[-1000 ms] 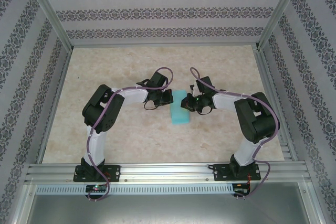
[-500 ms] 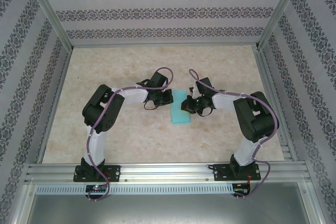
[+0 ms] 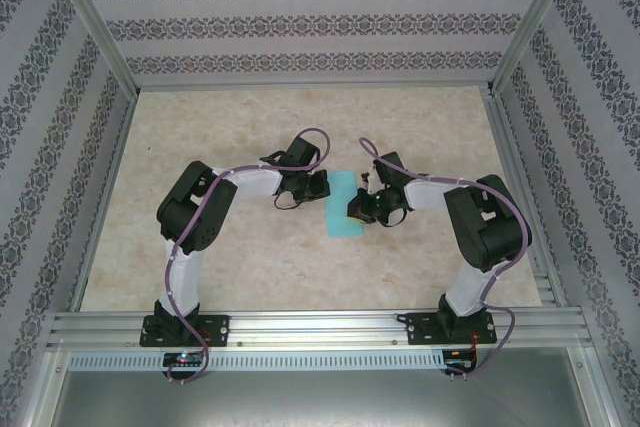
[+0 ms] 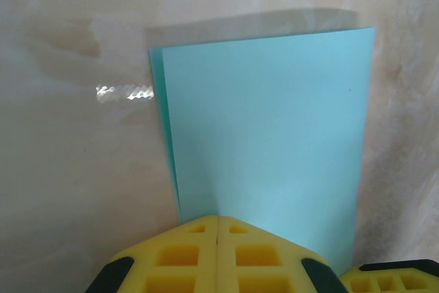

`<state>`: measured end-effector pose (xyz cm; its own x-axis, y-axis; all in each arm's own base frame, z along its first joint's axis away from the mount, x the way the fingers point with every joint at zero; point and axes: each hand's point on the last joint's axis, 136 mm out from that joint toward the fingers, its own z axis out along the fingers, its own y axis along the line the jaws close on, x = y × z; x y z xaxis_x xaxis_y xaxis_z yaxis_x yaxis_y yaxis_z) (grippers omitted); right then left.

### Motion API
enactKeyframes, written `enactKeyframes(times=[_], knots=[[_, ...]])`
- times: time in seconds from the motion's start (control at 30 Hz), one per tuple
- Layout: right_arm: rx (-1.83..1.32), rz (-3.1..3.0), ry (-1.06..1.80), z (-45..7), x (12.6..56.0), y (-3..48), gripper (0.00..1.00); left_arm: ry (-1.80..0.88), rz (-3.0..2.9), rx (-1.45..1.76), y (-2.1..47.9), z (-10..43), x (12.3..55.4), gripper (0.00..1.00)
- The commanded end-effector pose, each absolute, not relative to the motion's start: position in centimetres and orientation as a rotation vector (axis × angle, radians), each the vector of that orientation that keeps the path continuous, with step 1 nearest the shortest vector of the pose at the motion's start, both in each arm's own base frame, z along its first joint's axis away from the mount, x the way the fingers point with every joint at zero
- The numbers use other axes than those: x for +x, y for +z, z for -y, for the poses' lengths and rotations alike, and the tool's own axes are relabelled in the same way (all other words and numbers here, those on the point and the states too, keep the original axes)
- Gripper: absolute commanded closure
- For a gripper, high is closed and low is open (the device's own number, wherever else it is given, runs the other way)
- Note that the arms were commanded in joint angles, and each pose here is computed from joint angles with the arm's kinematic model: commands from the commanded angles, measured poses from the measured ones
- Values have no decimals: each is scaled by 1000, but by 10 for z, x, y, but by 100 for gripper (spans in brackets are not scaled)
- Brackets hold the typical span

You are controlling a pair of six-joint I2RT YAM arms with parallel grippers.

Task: Fold a paper plane with a square sheet of paper (pick it up from the middle)
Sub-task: Fold the square sheet of paper in half at the center of the table.

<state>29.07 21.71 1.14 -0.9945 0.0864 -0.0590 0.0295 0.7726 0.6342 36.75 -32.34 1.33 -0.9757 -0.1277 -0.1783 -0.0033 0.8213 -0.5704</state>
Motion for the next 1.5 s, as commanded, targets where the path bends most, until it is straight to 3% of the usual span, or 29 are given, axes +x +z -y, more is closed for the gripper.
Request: enactKeyframes(times=[0.0, 0.5, 0.9, 1.2, 1.47], knots=[[116, -2982, 963, -203, 261, -7, 90, -428, -3146, -216, -90, 257, 299, 100], [262, -3052, 905, -170, 203, -31, 91, -432, -3143, -196, -91, 257, 299, 100], [76, -2707, 1039, -202, 283, 69, 89, -436, -3140, -177, -88, 257, 300, 100], [56, -2770, 1028, -228, 311, 47, 90, -444, -3139, -157, -85, 259, 300, 100], [53, -2920, 966, -218, 275, 10, 90, -432, -3144, -151, -86, 257, 299, 100]])
